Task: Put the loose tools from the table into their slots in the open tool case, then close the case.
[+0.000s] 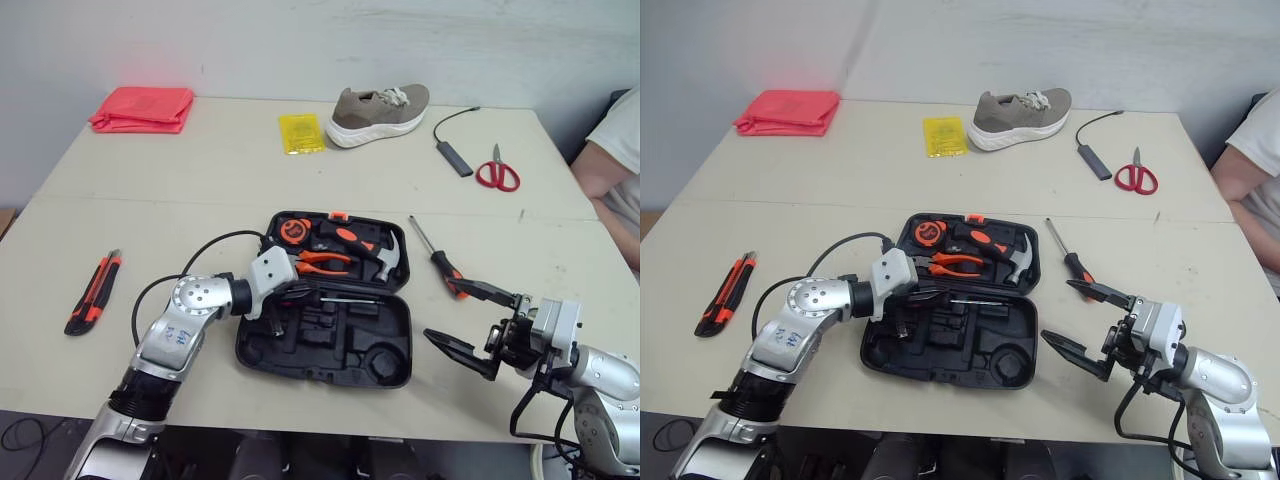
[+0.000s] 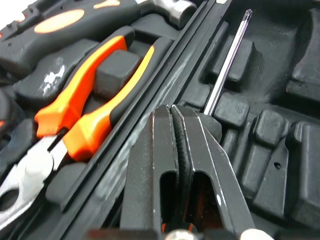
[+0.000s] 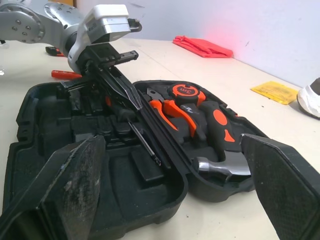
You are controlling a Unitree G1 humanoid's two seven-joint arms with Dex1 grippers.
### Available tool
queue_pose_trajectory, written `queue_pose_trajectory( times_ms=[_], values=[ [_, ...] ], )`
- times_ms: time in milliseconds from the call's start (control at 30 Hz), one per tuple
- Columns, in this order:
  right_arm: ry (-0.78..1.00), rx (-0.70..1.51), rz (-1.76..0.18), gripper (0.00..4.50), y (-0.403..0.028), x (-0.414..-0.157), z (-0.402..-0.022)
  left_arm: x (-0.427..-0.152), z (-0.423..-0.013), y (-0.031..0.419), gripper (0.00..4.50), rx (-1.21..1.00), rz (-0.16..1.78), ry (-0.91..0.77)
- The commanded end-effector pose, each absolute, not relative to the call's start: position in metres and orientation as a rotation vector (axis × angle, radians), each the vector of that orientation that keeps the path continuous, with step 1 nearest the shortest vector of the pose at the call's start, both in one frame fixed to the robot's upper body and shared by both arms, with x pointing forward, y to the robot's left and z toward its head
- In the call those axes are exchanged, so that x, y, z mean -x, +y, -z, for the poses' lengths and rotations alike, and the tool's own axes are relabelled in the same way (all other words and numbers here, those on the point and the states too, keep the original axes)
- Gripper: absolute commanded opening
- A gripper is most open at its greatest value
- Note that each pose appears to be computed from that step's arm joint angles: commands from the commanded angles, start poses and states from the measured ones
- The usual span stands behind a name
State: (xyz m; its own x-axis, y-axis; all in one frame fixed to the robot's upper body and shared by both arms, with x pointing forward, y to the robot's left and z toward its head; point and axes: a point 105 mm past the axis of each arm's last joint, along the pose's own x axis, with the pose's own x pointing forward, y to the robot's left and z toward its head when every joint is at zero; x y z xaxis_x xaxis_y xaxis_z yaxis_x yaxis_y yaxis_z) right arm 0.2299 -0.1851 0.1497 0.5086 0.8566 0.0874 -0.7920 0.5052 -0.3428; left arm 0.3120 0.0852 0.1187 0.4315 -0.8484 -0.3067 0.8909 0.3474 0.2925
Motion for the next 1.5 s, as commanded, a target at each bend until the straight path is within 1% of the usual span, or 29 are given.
queue_pose_trajectory(
  times_ms=[33, 300, 433, 533, 633, 800, 900, 1033, 1067, 1100, 1133, 1233, 1300, 1500],
  values=[
    [-0.298, 0.294, -1.007, 4.50, -0.183, -0.227, -0.162, -0.315, -0.122, 0.082, 0.06, -0.480, 1.129, 0.091],
    [-0.294, 0.290, -1.005, 4.50, -0.182, -0.229, -0.162, -0.305, -0.095, 0.074, 0.06, -0.625, 1.228, 0.171],
    [-0.292, 0.287, -1.004, 4.50, -0.182, -0.230, -0.160, -0.302, -0.065, 0.071, 0.06, -0.744, 1.263, 0.311],
    [-0.294, 0.282, -0.998, 4.50, -0.182, -0.232, -0.160, -0.296, -0.051, 0.063, 0.06, -0.742, 1.287, 0.391],
    [-0.296, 0.280, -0.994, 4.50, -0.181, -0.233, -0.160, -0.293, -0.036, 0.067, 0.06, -0.833, 1.308, 0.471],
    [-0.304, 0.273, -0.986, 4.50, -0.179, -0.236, -0.161, -0.282, -0.014, 0.070, 0.06, -0.820, 1.339, 0.620],
    [-0.311, 0.270, -0.981, 4.50, -0.177, -0.237, -0.161, -0.277, -0.009, 0.068, 0.06, -0.814, 1.363, 0.646],
    [-0.314, 0.272, -0.976, 4.50, -0.175, -0.238, -0.162, -0.274, -0.014, 0.060, 0.06, -0.780, 1.376, 0.585],
    [-0.315, 0.274, -0.973, 4.50, -0.175, -0.238, -0.162, -0.281, -0.023, 0.055, 0.06, -0.759, 1.346, 0.520],
    [-0.317, 0.274, -0.969, 4.50, -0.175, -0.238, -0.163, -0.291, -0.038, 0.049, 0.06, -0.735, 1.310, 0.410],
    [-0.317, 0.275, -0.966, 4.50, -0.174, -0.238, -0.163, -0.297, -0.049, 0.046, 0.06, -0.718, 1.283, 0.333],
    [-0.317, 0.275, -0.962, 4.50, -0.174, -0.238, -0.164, -0.316, -0.083, 0.049, 0.06, -0.671, 1.191, 0.171],
    [-0.317, 0.275, -0.961, 4.50, -0.173, -0.238, -0.164, -0.322, -0.107, 0.051, 0.06, -0.625, 1.179, 0.065],
    [-0.315, 0.274, -0.960, 4.50, -0.174, -0.238, -0.165, -0.324, -0.143, 0.060, 0.06, -0.538, 1.166, -0.081]
  ],
)
